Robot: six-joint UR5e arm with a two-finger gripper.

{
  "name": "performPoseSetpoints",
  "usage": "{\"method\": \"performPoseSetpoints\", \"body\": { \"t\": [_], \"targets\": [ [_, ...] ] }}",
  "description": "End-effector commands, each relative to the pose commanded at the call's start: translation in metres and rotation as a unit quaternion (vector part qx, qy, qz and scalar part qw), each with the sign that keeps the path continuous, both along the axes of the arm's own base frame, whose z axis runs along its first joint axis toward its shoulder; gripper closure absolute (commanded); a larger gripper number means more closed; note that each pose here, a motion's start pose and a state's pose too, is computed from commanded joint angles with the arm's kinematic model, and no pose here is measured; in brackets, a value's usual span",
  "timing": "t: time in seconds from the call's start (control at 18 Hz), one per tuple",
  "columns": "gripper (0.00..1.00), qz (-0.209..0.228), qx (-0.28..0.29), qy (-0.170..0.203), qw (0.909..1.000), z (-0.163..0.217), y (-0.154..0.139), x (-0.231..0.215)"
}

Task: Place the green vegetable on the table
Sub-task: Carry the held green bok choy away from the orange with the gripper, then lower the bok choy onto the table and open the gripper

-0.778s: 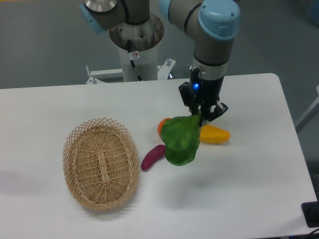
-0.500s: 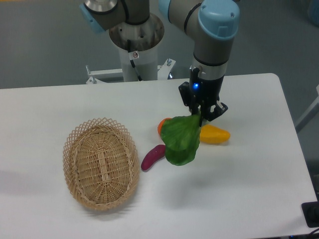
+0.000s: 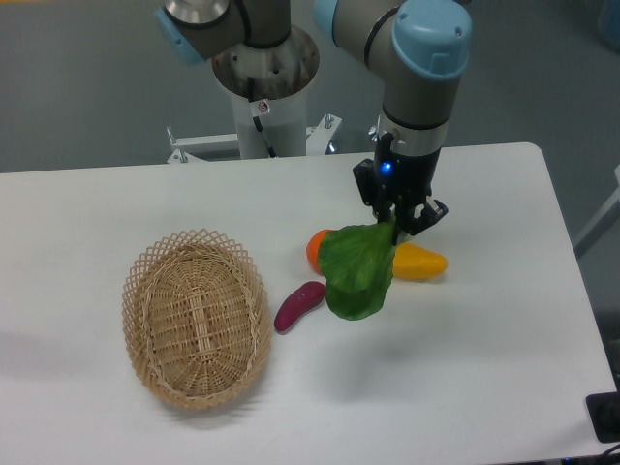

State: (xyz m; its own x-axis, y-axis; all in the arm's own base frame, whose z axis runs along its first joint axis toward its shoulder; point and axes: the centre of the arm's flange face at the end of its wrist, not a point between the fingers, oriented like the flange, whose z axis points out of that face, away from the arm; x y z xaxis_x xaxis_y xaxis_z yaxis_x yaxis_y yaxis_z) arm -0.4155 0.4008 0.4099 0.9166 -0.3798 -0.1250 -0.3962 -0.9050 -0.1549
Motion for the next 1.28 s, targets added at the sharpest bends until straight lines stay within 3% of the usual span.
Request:
{"method": "performPoseSetpoints", "body": {
  "t": [0.39,0.61,0.78,1.11,1.28],
  "targets": [
    [0.72,-0.057,-0.017,-0.008,0.9982,-0.046,-0.031,-0.03],
    [0.72,-0.102,-0.02,0.012,0.9945,-0.083,-0.054,-0.05],
    [0.72,-0.104,-0.018,0.023,0.9941,-0.104,-0.064,-0.06],
    [0.72,-0.073,-0.004,0.053,0.9959,-0.15,-0.048,-0.09],
    [0.72,-0.074,-0.005,0.051,0.9959,-0.164,-0.041,-0.099]
  ]
}}
